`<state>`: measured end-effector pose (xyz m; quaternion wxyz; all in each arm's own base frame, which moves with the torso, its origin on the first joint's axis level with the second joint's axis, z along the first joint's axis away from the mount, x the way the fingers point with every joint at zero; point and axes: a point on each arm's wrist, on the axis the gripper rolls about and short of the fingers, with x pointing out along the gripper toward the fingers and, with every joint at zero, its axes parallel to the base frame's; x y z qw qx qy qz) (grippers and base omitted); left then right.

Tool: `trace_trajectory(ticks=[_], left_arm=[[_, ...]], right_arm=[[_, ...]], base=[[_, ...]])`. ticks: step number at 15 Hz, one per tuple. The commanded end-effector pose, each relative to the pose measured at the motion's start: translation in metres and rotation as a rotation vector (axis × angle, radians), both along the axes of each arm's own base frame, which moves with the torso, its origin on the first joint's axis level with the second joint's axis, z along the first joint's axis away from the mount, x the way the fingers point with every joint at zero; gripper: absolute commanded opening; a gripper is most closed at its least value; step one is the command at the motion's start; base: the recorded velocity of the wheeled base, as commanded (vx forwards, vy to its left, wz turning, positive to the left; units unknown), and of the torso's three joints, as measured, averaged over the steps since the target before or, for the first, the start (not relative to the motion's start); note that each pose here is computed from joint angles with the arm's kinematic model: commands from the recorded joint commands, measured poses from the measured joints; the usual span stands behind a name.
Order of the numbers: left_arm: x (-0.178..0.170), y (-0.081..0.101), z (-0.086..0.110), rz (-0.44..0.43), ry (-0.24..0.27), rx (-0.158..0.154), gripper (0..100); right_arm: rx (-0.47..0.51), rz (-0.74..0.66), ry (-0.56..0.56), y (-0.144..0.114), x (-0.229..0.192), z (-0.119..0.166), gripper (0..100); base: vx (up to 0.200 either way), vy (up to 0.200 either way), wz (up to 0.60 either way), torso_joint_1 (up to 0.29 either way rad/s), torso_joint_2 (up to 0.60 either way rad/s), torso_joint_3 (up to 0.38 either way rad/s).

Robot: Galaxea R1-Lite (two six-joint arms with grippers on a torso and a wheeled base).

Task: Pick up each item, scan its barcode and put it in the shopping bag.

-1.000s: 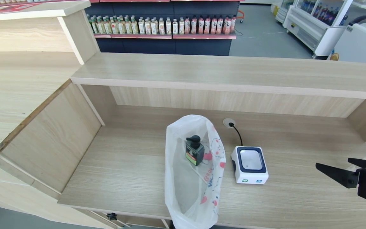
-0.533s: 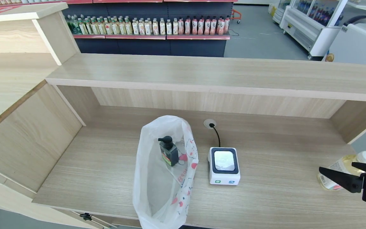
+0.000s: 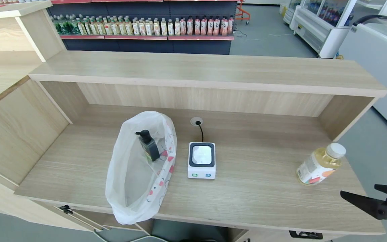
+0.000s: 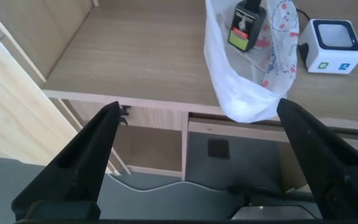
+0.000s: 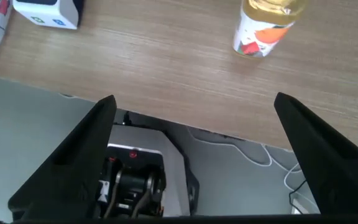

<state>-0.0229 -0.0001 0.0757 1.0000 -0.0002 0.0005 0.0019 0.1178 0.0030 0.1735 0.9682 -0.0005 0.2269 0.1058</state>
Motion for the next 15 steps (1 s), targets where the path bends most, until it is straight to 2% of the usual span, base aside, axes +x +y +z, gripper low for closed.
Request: trace_trajectory(ticks=[1, 5, 8, 11, 15], left_arm=[[0.0, 0.0, 0.0, 0.001, 0.0, -0.001, 100], [0.0, 0.0, 0.0, 0.001, 0.0, -0.001, 100], [0.0, 0.0, 0.0, 0.001, 0.0, -0.003, 100], [0.0, 0.0, 0.0, 0.001, 0.0, -0.001, 100], [0.0, 0.0, 0.0, 0.001, 0.0, -0.003, 100]], right_arm=[[-0.001, 0.003, -0.021, 0.0, -0.004, 0.002, 100], [-0.005, -0.017, -0.01, -0.001, -0.002, 0.001, 100], [-0.05, -0.13, 0.022, -0.009, -0.002, -0.006, 100], [-0.049, -0.13, 0.022, -0.009, -0.009, -0.011, 100], [-0.049, -0.13, 0.022, -0.009, -0.01, -0.012, 100]], base=[[0.0, 0.0, 0.0, 0.0, 0.0, 0.0], [0.0, 0.0, 0.0, 0.0, 0.0, 0.0], [0.0, 0.0, 0.0, 0.0, 0.0, 0.0], [0.2, -0.2, 0.0, 0.002, 0.0, 0.002], [0.0, 0.0, 0.0, 0.0, 0.0, 0.0]])
